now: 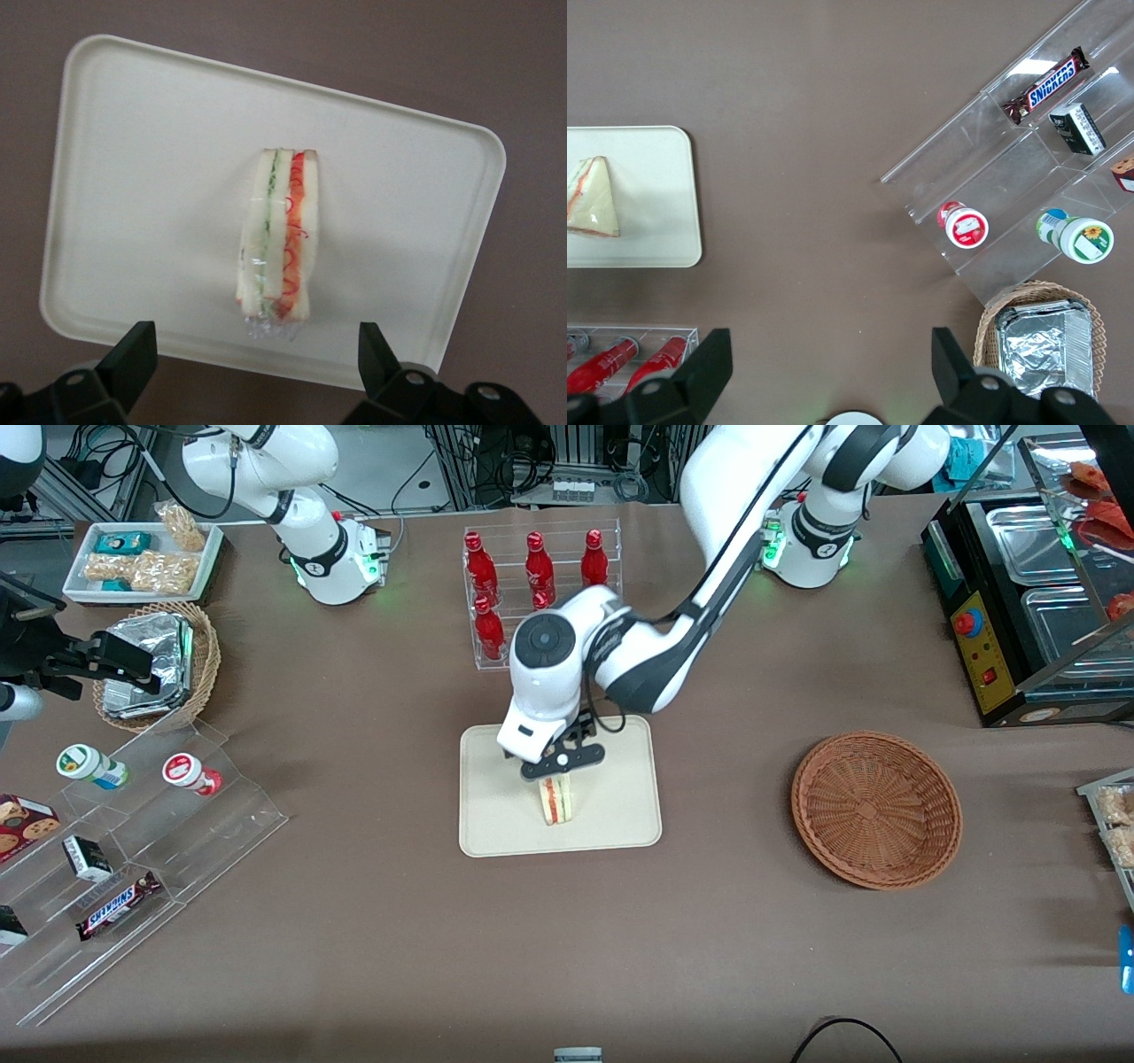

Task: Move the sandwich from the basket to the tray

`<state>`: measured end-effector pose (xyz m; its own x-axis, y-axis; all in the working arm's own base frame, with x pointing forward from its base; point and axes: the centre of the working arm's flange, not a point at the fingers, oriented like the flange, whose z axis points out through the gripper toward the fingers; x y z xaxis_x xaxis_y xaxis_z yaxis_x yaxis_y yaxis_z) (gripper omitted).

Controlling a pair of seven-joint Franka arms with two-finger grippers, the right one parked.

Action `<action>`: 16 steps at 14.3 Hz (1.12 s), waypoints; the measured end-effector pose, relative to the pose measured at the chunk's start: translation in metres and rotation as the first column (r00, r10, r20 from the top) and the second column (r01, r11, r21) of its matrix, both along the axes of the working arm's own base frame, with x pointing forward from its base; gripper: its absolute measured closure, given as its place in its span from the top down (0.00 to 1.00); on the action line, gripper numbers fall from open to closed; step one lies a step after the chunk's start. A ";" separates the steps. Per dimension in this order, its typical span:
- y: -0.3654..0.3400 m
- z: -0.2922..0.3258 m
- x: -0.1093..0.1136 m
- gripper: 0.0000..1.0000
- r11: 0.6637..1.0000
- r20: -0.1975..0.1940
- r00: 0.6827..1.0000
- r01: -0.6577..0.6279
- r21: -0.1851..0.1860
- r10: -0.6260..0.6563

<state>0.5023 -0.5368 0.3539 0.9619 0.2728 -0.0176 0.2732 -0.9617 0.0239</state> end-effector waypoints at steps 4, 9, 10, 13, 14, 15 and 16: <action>0.066 0.034 0.022 1.00 0.997 -0.035 0.999 0.001 0.078 0.001; 0.200 0.046 0.059 1.00 0.992 -0.097 0.993 0.077 0.103 -0.067; 0.226 0.049 0.062 1.00 0.989 -0.108 0.990 0.104 0.101 -0.093; 0.294 0.068 0.060 1.00 0.977 -0.121 0.975 0.195 0.082 -0.184; 0.315 0.076 0.057 1.00 0.971 -0.123 0.969 0.226 0.075 -0.216; 0.335 0.086 0.053 1.00 0.964 -0.129 0.961 0.256 0.069 -0.246; 0.354 0.096 0.049 1.00 0.957 -0.135 0.952 0.285 0.062 -0.275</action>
